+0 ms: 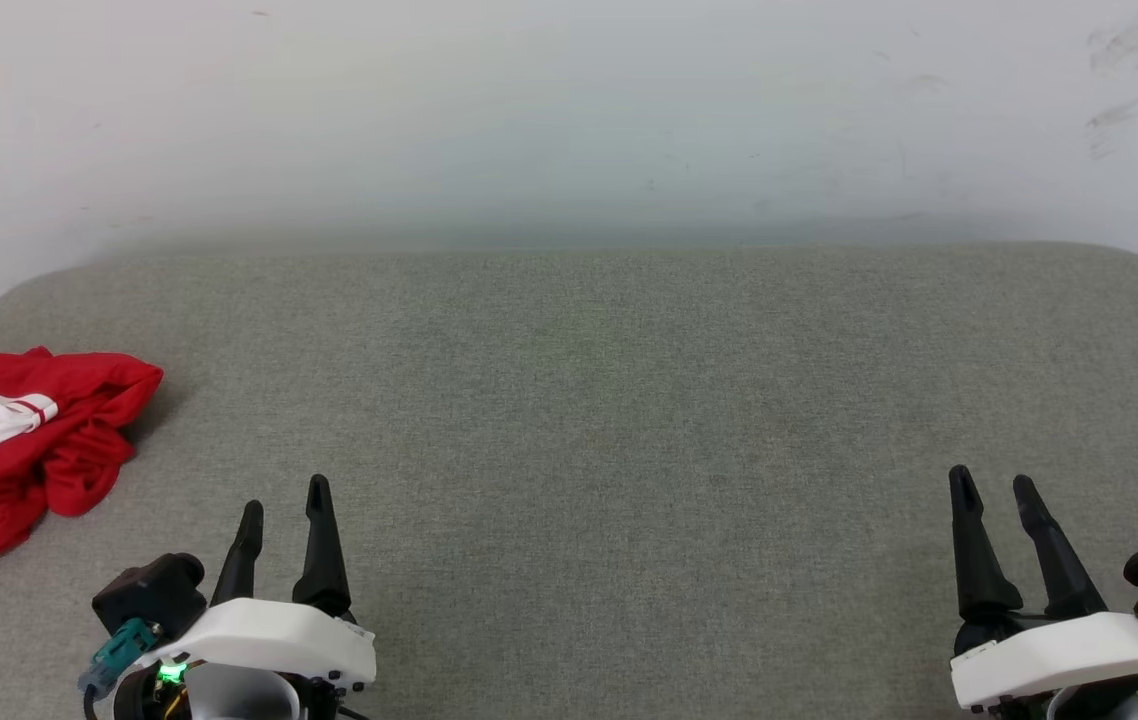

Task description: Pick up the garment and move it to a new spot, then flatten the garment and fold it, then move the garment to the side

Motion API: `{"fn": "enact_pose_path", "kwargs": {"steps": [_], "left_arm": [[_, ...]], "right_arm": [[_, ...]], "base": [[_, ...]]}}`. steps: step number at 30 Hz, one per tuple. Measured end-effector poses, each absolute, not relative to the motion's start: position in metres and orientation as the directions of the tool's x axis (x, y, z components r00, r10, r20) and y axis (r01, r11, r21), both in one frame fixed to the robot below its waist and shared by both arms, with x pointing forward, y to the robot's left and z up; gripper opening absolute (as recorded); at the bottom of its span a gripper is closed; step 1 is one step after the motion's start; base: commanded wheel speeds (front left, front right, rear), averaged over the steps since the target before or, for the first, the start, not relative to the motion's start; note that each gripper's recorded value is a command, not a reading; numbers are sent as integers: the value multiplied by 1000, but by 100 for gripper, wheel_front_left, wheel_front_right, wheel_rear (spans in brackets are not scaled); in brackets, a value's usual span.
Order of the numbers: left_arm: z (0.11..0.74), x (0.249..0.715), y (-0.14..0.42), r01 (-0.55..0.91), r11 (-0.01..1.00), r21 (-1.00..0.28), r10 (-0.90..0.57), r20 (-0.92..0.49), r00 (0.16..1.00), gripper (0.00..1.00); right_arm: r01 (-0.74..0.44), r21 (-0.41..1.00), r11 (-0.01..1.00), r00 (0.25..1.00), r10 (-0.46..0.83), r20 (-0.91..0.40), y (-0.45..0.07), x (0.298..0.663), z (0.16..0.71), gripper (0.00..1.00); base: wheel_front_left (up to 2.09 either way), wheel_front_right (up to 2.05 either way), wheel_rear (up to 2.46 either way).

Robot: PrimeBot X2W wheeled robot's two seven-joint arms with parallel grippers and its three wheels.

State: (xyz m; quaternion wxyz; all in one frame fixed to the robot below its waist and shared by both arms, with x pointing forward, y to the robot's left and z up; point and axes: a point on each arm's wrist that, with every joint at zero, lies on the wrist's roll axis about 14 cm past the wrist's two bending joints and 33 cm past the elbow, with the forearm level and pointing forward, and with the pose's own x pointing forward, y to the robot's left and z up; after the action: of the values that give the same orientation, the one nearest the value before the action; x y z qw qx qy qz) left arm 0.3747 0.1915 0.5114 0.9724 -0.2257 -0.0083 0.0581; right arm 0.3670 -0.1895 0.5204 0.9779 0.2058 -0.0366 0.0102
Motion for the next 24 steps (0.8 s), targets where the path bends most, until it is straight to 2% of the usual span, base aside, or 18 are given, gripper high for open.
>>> {"fn": "enact_pose_path", "kwargs": {"steps": [24], "left_arm": [[521,370,182,-84,975,-203,100,66,993,100]], "right_arm": [[-70,163,984,991,50,126,-181,362,530,100]], "base": [[0,0,0]]}}
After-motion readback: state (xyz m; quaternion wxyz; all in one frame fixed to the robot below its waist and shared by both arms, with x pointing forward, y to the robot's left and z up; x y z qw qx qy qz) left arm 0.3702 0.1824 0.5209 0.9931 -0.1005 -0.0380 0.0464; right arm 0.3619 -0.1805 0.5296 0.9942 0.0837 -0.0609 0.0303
